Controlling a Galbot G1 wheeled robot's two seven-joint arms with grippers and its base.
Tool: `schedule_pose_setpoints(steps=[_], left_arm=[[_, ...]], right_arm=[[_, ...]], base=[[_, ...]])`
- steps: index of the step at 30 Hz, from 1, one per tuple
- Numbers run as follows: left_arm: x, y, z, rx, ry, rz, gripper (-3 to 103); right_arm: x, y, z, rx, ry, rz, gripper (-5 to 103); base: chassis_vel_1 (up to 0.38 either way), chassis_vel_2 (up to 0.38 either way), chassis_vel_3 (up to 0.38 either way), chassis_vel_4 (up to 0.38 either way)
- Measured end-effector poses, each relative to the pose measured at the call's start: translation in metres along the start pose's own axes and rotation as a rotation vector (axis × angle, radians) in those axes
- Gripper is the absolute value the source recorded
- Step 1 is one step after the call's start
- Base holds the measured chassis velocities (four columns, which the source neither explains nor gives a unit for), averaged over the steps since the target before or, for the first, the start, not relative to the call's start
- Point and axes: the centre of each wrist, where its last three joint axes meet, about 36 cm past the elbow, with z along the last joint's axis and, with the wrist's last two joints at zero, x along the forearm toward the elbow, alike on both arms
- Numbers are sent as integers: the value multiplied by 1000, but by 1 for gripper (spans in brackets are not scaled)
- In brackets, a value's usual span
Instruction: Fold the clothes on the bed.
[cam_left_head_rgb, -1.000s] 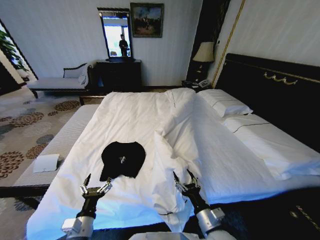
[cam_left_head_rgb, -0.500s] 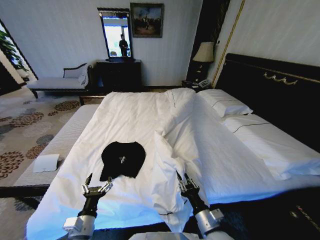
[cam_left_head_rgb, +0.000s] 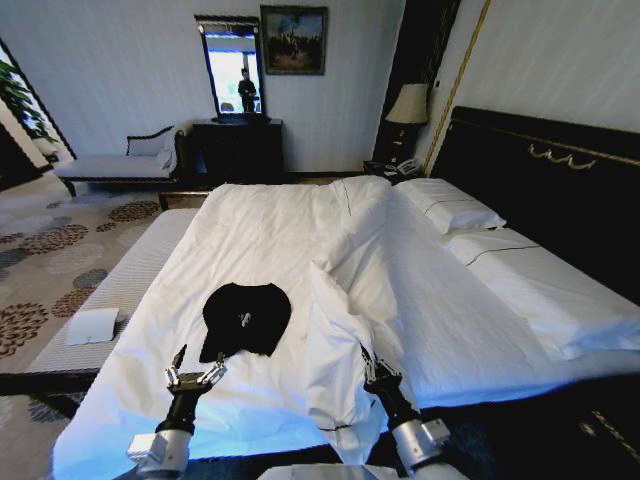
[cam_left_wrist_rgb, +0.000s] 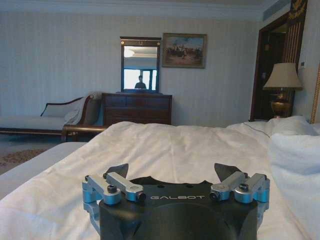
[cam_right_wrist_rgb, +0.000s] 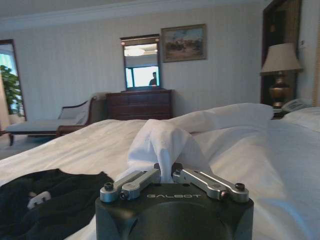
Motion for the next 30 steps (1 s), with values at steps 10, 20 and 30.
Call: schedule_pose_setpoints(steps=[10,20,30], left_arm=[[-7,3,-1,0,-8,-4,96],[-11,2,0,4,-5,0,97],[-10,3,-1,5,-2,-4,97]], right_arm=[[5,-34,-11,4,-29,186,0],[16,-98,-29,-66,-61,488,0],[46,-193,-20,-42,-35,895,0]], base=[[0,0,0,0],[0,0,0,0],[0,0,0,0]])
